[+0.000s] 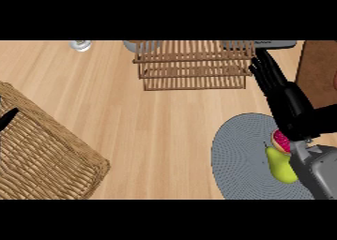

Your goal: Pick the pear from the placemat and place it in the tiered shelf

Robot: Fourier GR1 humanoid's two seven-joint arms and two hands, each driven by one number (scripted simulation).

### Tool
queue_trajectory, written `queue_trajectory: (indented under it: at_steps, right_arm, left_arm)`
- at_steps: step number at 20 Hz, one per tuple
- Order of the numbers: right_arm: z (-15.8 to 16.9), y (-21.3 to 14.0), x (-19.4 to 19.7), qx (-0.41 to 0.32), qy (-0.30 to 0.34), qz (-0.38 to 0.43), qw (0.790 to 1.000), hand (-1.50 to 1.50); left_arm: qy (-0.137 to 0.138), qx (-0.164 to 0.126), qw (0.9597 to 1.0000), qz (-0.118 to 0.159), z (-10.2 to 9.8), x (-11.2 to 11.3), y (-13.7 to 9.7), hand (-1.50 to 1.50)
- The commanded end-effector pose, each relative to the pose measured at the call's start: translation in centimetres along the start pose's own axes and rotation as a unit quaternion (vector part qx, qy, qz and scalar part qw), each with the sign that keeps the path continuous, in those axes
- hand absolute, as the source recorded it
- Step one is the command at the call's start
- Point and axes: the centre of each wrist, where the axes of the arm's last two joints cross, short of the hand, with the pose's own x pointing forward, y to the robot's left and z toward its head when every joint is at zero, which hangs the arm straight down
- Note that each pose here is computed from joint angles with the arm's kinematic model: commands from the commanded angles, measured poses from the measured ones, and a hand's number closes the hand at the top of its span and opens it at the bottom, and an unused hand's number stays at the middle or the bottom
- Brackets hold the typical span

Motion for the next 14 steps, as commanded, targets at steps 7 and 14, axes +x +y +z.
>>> queue_trajectory:
  at_steps: [7, 14]
  right_arm:
    - [1.9, -4.9, -5.0, 0.092, 0.039, -0.188, 0.977, 1.50]
    - [2.7, -7.9, -7.1, 0.214, -0.054, -0.426, 0.878, -1.50]
  left_arm:
    - [0.075, -0.051, 0.9787, 0.184, 0.6, 2.0, -5.8, 0.00]
    - [0.077, -0.045, 0.9767, 0.195, 0.7, 2.7, -6.3, 0.00]
